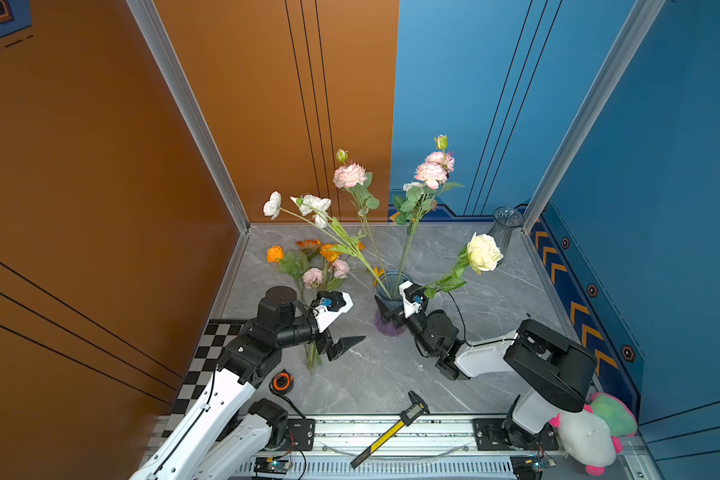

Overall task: Arrange the flowers into the vase
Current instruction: 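Close the right gripper around the neck of the vase, then slide the vase away with the right gripper while the left gripper moves forward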

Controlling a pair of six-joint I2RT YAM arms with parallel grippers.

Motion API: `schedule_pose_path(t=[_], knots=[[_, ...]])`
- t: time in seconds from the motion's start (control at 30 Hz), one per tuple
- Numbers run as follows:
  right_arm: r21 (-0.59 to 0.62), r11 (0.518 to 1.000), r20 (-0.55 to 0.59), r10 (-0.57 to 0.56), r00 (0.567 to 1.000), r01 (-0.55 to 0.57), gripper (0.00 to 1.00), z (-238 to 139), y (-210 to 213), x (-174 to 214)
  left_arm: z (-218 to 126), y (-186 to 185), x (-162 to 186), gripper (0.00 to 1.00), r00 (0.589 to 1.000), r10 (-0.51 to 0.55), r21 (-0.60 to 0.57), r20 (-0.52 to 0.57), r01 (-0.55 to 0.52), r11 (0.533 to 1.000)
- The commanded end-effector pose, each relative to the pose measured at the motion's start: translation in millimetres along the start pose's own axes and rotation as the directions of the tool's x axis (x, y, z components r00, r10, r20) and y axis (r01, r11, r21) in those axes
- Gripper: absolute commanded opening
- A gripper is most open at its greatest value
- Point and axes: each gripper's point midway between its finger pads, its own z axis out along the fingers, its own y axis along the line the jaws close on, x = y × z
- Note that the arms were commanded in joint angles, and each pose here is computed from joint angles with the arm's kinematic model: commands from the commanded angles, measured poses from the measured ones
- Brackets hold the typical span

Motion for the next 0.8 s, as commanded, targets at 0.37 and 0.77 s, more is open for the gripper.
schedule_pose_path(t=[0.37,0.77], knots=[[-0.013,1.000,0.036,-0.017,0.999,0.018,0.73,4,6,-5,-1,1,0,0.98,1.000,-0.009,-0.008,0.013,0.009,1.000],[-0.008,1.000,0.085,-0.025,0.996,0.026,0.51,-1,10,-16,-2,1,-1,0.98,1.000,-0.007,-0.009,0.017,0.007,1.000]])
